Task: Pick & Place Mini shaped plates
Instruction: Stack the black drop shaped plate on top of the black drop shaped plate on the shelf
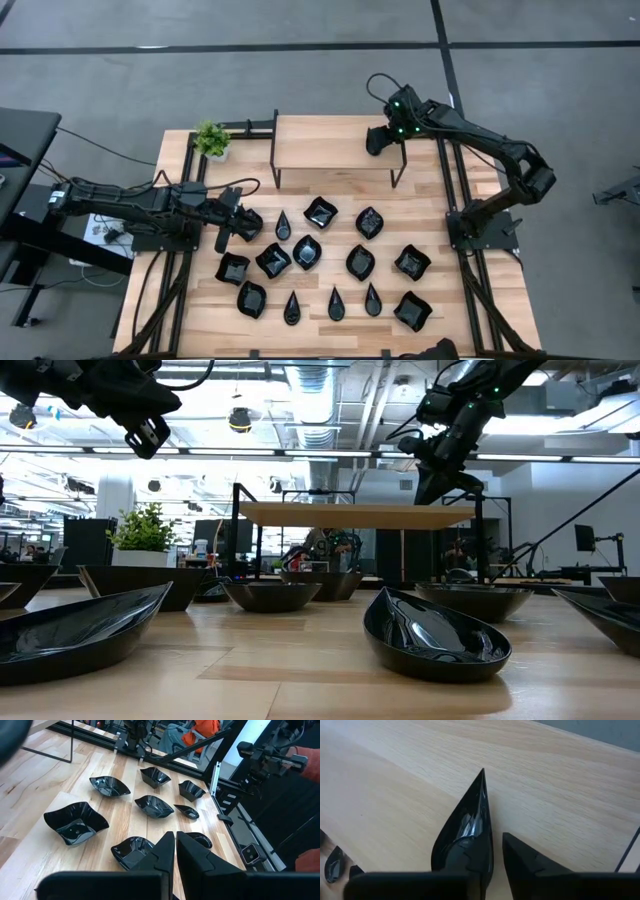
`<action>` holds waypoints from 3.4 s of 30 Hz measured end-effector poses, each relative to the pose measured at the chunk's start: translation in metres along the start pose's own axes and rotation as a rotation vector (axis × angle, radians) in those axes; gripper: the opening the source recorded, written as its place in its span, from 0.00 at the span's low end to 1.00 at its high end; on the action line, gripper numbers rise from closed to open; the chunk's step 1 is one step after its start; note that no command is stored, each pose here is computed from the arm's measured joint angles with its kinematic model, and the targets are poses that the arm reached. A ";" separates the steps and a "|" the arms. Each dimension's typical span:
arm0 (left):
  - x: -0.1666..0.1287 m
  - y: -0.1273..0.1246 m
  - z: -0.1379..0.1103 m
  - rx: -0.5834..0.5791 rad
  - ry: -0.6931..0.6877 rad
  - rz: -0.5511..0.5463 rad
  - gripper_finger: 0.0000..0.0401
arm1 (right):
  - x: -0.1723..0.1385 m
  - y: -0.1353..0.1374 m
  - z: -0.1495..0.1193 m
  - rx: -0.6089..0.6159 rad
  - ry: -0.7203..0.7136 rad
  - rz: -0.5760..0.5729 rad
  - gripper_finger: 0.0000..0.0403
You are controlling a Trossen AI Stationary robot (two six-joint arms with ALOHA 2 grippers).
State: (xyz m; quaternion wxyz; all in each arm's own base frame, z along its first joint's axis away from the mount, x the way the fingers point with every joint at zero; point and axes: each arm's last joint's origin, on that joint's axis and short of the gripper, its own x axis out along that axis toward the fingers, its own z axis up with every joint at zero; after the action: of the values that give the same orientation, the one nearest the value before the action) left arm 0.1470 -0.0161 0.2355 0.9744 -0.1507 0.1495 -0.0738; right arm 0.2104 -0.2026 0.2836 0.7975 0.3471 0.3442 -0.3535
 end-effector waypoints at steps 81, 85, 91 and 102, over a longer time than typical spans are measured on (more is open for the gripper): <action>0.032 0.003 -0.010 -0.169 0.098 0.019 0.05 | -0.094 0.196 -0.279 -0.599 0.410 0.295 0.03; 0.041 -0.003 -0.010 -0.155 0.077 -0.028 0.05 | -0.086 0.203 -0.305 -0.517 0.404 0.228 0.03; 0.048 -0.012 -0.008 -0.145 0.034 -0.094 0.05 | -0.069 0.207 -0.330 -0.377 0.386 0.114 0.04; 0.051 -0.023 -0.011 -0.142 0.041 -0.149 0.05 | -0.039 0.216 -0.339 -0.469 0.413 0.105 0.10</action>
State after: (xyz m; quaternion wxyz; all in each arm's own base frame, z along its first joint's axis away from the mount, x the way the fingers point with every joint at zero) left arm 0.1890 -0.0505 0.2193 0.9498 -0.2285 0.1627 -0.1384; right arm 0.2610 0.1905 0.2043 0.7861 0.2354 0.5528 -0.1449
